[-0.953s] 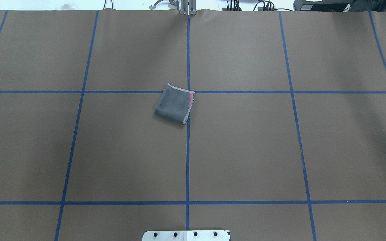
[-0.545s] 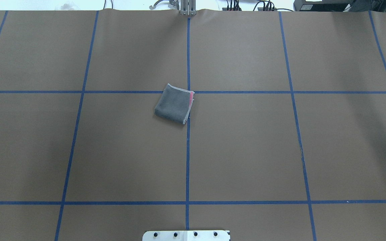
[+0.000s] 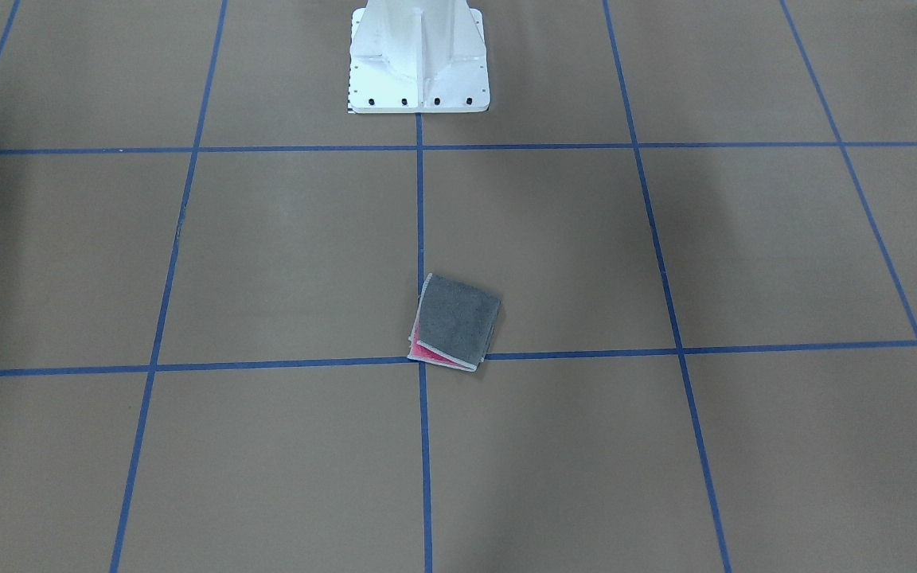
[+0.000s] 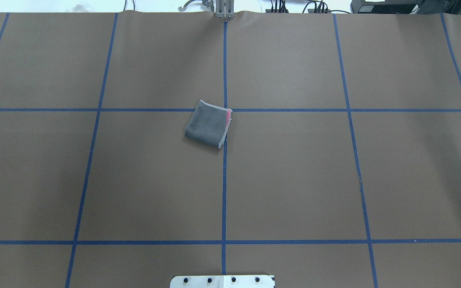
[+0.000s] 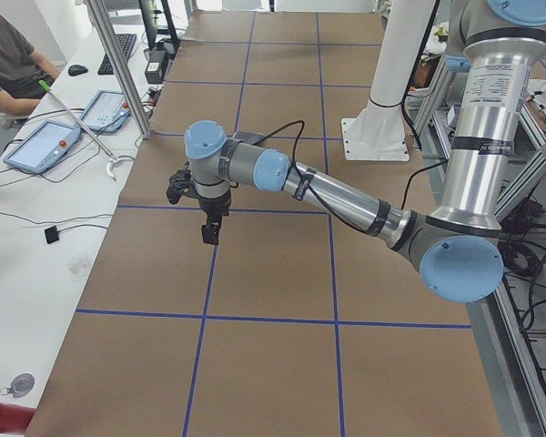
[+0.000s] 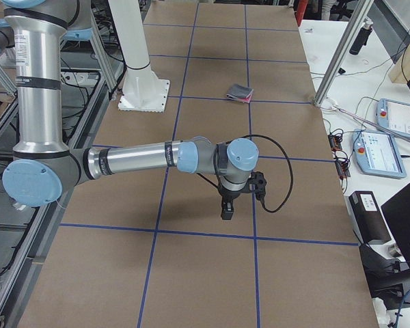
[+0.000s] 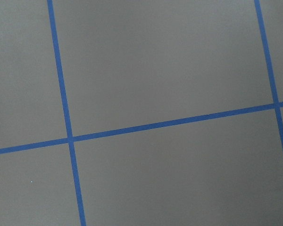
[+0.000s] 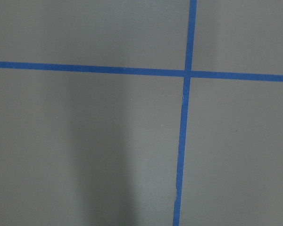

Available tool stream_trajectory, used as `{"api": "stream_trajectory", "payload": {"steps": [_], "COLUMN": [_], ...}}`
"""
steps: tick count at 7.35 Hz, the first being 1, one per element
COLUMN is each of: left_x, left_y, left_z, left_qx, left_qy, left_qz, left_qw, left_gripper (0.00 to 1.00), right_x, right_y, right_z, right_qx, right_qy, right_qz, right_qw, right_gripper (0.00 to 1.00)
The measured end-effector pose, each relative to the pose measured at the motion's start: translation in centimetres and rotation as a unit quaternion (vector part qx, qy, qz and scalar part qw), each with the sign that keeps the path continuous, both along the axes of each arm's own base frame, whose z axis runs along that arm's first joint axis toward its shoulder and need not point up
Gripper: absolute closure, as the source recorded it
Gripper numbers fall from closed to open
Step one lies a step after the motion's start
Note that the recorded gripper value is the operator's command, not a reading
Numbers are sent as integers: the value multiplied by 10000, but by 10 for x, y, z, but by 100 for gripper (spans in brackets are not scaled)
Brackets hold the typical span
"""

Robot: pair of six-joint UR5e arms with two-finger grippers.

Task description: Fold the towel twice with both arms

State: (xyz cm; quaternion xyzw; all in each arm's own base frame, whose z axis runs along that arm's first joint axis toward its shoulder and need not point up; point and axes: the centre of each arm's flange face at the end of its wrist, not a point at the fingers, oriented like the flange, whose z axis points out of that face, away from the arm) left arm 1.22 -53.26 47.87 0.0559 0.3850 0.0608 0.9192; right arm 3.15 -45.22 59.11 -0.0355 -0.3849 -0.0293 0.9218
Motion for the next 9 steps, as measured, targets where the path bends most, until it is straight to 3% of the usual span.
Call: {"api": "stream_trajectory", "payload": {"steps": [2, 4, 6, 9], "left_x": [0, -1, -1, -15], "left_y": [-2, -3, -4, -1], "left_z": [8, 11, 10, 14], "left_qx": [-80, -113, -41, -63], "left_qy": [-8, -10, -1, 5], "left_qz": [-6, -10, -2, -125], "left_qw": [10000, 9999, 10000, 9999], "left_gripper": [0, 0, 0, 0], "right_x": [20, 40, 42, 32], "right_y": [48, 66, 55, 5], "right_z": [-29, -39, -44, -45], "right_qx": [-312, -492, -430, -371], "right_qy": [62, 191, 321, 345], "right_qz": [191, 376, 366, 264], "right_qw": [9993, 9979, 9979, 9984], "right_gripper": [0, 0, 0, 0]}}
